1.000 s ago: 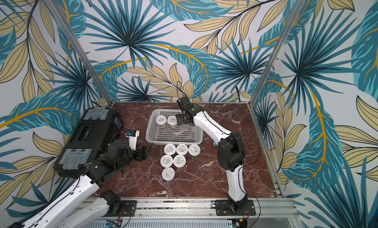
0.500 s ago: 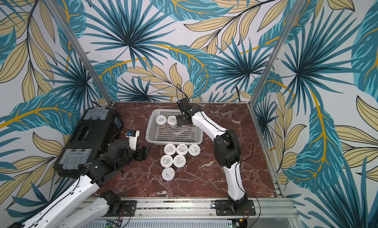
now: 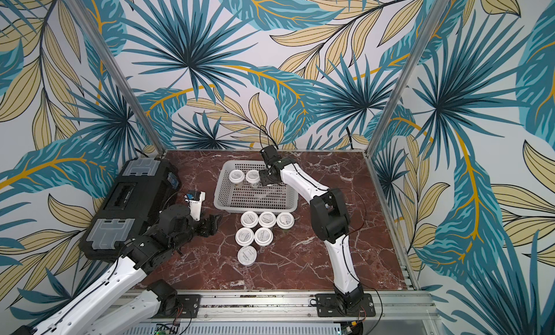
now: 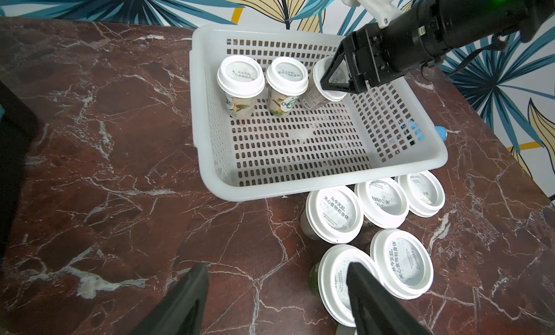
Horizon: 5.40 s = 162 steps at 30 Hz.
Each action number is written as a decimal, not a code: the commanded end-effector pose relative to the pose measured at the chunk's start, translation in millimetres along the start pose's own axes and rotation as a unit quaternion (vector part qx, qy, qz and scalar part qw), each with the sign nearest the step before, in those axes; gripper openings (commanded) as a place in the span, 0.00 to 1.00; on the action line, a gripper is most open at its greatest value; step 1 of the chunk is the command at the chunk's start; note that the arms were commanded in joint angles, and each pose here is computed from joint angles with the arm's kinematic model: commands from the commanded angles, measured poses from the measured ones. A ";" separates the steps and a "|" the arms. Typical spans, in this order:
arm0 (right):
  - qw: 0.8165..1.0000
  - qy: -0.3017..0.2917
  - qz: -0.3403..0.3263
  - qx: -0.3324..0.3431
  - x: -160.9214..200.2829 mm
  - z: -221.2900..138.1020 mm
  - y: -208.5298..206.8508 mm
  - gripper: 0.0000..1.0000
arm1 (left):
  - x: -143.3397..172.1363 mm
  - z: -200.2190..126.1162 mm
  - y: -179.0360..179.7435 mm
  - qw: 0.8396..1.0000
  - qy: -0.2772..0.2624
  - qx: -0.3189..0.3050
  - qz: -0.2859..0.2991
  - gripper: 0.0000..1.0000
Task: Put the yogurt in the basket
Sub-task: Place the yogurt in the basket.
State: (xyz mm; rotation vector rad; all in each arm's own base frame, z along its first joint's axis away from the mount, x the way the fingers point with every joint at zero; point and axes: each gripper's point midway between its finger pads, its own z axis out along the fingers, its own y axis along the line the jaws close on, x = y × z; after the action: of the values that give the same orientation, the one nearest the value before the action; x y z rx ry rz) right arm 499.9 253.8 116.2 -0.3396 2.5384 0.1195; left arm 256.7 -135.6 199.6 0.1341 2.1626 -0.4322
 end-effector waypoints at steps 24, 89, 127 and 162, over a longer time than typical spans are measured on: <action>1.000 0.019 -0.002 0.006 11.8 12.3 -5.9 0.67 | 5.8 3.8 4.9 1.000 0.003 -0.007 0.006 0.77; 0.999 0.040 -0.014 -0.033 58.7 -1.9 -12.3 0.61 | -4.1 2.8 0.8 1.000 0.001 -0.005 0.007 0.77; 0.998 0.046 -0.021 -0.040 50.7 55.8 -4.4 0.61 | -1.4 5.0 2.5 1.000 0.002 -0.008 0.008 0.77; 0.996 0.000 -0.024 -0.085 59.8 -143.9 -12.7 0.80 | -89.0 9.2 -22.0 0.997 -0.079 -0.001 0.014 0.82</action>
State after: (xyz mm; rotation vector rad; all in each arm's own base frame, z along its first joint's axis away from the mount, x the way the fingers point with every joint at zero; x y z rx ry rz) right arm 410.1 221.9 193.2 -0.4554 2.4764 0.3340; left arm 285.2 -153.2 211.1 0.1689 2.1802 -0.4162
